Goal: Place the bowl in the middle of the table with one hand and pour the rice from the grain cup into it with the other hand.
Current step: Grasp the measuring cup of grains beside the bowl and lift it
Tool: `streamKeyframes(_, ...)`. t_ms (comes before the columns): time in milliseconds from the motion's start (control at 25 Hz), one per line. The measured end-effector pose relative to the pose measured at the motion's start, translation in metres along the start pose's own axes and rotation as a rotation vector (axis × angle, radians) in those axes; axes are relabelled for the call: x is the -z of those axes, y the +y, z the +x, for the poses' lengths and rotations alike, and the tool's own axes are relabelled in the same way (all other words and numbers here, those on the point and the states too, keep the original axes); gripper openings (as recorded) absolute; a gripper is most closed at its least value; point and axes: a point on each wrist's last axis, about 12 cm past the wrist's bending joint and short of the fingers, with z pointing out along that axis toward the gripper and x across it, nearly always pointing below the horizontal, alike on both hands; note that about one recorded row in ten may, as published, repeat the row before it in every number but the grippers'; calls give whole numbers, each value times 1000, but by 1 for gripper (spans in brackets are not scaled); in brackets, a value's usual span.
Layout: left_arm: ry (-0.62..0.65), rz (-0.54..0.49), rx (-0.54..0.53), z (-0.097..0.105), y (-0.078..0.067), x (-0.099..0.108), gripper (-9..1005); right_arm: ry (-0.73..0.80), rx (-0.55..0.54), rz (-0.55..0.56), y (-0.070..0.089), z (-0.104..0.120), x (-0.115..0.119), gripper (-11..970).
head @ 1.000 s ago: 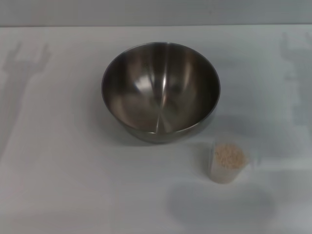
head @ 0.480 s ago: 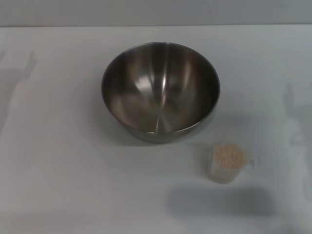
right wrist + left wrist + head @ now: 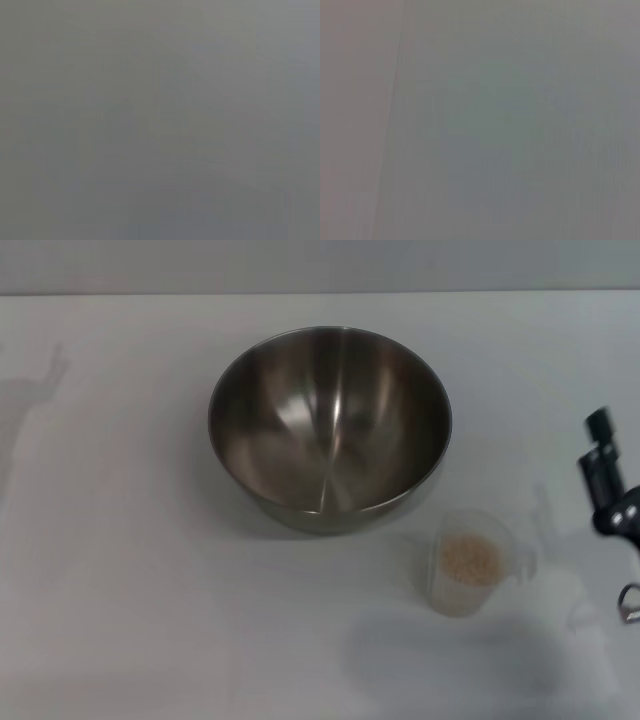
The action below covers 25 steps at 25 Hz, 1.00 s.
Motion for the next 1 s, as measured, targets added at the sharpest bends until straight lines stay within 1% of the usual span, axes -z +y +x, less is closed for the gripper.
streamKeyframes(80, 3, 0, -6, 0, -1, -1, 846, 21, -15, -36, 5, 1, 8, 586)
streamKeyframes(200, -4, -13, -14, 0, -1, -2, 846, 53, -13, -58, 7, 1, 21, 585)
streamKeyframes(320, -30, -72, -30, -2, 2, -3, 846, 84, 6, -46, 3, 1, 36, 585)
streamKeyframes(400, -30, -72, -30, -2, 2, -3, 846, 101, 18, -41, 0, 1, 46, 585)
streamKeyframes(440, -35, -103, -45, -2, 3, -3, 846, 108, 24, -45, -1, 1, 50, 585)
streamKeyframes(480, -39, -142, -59, 0, 3, -2, 846, 114, 27, -50, -1, 1, 52, 585)
streamKeyframes(600, -41, -158, -60, 0, 4, -1, 846, 133, 12, -73, -3, 2, 59, 585)
streamKeyframes(680, -49, -210, -39, 1, 6, 2, 846, 149, -17, -94, -3, 3, 63, 586)
streamKeyframes(840, -53, -241, -25, 2, 9, 7, 846, 188, -34, -128, -3, 5, 73, 585)
streamKeyframes(1000, -49, -245, -22, 4, 9, 8, 846, 219, -22, -124, -6, 5, 84, 586)
